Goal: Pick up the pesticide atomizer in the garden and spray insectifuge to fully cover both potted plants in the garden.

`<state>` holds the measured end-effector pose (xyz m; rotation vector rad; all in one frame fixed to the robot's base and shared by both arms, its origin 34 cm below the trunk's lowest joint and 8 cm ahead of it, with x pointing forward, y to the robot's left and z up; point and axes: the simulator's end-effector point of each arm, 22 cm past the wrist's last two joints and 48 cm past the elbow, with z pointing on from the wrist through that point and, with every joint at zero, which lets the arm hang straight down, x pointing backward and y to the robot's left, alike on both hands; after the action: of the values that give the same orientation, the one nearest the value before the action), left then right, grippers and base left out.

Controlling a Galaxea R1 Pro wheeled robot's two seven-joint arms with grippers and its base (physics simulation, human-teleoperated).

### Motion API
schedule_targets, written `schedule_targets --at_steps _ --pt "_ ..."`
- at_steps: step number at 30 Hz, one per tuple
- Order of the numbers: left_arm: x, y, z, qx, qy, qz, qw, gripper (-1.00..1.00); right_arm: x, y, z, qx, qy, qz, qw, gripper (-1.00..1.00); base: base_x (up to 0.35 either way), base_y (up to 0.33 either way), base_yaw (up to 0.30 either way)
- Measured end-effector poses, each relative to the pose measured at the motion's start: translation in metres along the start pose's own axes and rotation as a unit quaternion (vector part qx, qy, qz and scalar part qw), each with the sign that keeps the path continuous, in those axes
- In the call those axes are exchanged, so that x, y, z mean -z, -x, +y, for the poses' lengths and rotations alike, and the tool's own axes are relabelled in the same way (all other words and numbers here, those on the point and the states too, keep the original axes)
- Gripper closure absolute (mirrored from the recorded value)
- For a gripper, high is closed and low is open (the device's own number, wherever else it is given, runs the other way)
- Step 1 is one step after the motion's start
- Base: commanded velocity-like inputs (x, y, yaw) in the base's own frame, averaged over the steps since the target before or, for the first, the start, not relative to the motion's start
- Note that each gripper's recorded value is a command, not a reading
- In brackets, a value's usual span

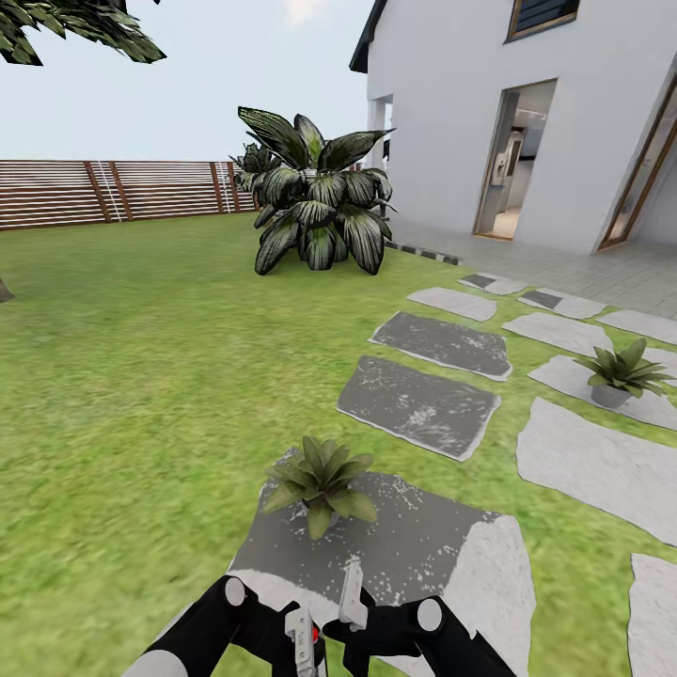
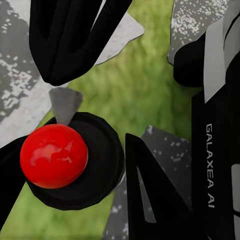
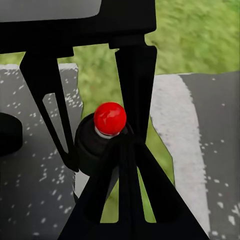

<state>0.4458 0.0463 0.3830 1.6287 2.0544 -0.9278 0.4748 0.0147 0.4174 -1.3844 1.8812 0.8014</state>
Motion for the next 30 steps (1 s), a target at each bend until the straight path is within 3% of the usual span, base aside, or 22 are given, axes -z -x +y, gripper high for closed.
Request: schedule_targets --at_steps 24,25,26,30 --pt "0.0 0.0 0.0 0.0 0.0 -0.001 1.0 1.0 0.0 -0.001 0.0 0.0 0.0 0.0 1.0 1.0 0.0 0.0 0.0" --pt "0.012 -0.035 0.0 0.015 0.001 0.024 0.9996 1.0 0.0 -0.002 0.001 -0.002 0.001 0.002 1.0 1.0 0.0 0.0 0.0" --pt "0.037 -0.076 0.009 0.026 0.015 0.055 0.998 1.0 -0.001 -0.002 0.001 -0.002 0.001 0.002 1.0 1.0 0.0 0.0 0.0" --pt "0.042 -0.087 0.01 0.031 0.018 0.062 0.9974 1.0 0.0 -0.003 0.001 -0.002 0.0 0.003 1.0 1.0 0.0 0.0 0.0"
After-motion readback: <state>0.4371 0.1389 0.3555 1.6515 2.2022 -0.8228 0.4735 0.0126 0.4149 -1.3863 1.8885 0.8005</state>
